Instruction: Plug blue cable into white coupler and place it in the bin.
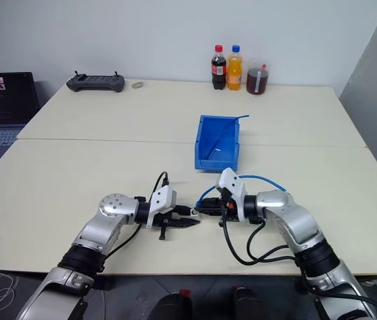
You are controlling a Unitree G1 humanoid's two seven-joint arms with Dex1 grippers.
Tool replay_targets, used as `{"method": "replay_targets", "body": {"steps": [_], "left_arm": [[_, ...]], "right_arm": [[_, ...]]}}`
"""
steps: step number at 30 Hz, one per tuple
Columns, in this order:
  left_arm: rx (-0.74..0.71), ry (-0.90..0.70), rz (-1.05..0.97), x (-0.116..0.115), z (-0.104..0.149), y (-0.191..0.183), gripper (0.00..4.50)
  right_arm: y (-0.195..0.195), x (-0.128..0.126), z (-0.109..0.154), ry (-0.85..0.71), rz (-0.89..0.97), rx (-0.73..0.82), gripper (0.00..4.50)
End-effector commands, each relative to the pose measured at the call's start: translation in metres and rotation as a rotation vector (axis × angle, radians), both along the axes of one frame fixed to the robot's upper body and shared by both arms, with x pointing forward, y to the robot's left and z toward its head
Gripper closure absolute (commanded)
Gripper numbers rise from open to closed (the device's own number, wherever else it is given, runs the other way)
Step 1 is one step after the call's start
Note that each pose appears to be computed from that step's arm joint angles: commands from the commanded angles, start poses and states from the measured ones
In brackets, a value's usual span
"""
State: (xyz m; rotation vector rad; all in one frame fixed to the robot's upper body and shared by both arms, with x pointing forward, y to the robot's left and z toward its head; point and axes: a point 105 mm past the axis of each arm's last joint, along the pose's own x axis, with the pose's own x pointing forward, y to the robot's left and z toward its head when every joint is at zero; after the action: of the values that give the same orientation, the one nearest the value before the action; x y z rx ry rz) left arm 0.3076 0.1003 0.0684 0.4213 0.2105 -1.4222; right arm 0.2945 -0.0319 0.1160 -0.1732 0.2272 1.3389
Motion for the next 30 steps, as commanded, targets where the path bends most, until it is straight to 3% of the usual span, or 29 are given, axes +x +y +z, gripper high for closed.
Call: {"method": "replay_targets", "body": {"steps": [1, 30], "left_arm": [[-0.02, -0.046, -0.01, 0.003, 0.014, -0.001, 3.72], [-0.019, -0.053, -0.012, -0.005, 0.011, -0.001, 3.72]], "right_arm": [[0.003, 0.0, 0.004, -0.035, 0.026, 0.002, 4.3], [0.002, 0.006, -0.009, -0.058, 0.04, -0.051, 4.3]]}}
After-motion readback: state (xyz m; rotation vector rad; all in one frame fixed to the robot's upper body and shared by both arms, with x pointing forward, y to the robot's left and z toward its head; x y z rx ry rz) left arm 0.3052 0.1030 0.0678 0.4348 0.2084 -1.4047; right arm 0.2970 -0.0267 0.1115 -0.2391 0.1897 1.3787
